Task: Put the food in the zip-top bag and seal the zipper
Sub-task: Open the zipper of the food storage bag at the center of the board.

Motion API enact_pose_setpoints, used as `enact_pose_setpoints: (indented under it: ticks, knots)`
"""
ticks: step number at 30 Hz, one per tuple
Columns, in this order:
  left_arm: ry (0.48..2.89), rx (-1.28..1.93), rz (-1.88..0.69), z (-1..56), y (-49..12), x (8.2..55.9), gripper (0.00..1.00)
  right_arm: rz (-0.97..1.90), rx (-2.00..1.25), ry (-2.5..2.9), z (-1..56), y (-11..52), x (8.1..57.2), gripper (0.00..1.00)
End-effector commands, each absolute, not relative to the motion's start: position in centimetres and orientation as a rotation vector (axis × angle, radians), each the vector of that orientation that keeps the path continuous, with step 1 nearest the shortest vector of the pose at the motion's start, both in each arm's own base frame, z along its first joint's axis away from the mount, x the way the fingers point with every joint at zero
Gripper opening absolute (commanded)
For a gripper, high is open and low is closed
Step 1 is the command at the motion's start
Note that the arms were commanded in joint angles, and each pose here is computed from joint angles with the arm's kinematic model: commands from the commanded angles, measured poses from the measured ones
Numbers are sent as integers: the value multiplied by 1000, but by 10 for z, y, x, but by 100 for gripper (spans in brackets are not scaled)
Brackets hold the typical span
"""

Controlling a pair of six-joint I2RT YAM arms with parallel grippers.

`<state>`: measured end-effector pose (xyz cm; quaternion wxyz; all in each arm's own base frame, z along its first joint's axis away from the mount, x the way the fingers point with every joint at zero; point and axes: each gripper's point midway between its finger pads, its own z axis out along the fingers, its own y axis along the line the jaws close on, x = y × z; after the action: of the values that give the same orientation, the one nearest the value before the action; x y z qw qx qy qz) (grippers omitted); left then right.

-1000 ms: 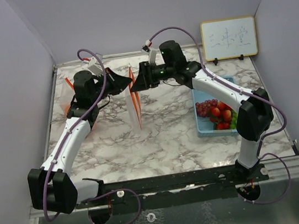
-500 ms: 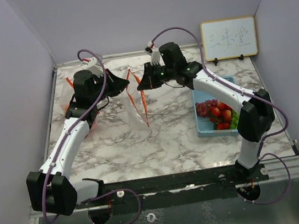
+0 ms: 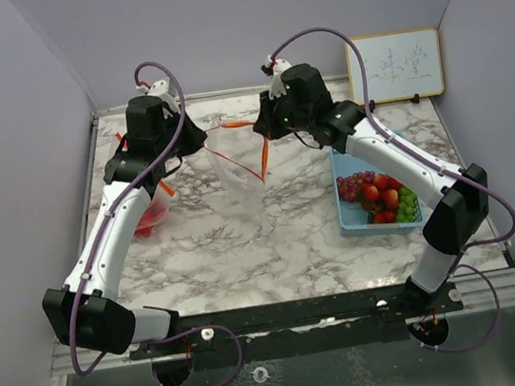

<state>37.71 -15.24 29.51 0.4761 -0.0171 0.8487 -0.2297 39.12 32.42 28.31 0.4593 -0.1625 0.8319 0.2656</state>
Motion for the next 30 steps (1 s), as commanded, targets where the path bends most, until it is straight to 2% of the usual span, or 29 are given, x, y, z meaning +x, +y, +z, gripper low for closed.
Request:
enact_pose_setpoints:
  ticks: [1, 8, 13, 14, 19, 30]
  knots:
    - [2021, -13, -671, 311, -161, 375, 4, 662, -397, 1966, 307, 320, 403, 2]
    - [1993, -62, -996, 318, -199, 371, 16, 772, -443, 1890, 329, 344, 406, 2]
    - [1984, -99, -1071, 326, -206, 370, 29, 800, -471, 1865, 333, 353, 409, 2]
    - [1982, -108, -1083, 327, -207, 370, 37, 807, -476, 1862, 334, 355, 408, 2]
    - [1988, -157, -1161, 324, -214, 369, 48, 824, -487, 1840, 337, 363, 407, 2]
    - [2075, -293, -1170, 280, -226, 372, 46, 820, -496, 1806, 347, 371, 409, 2]
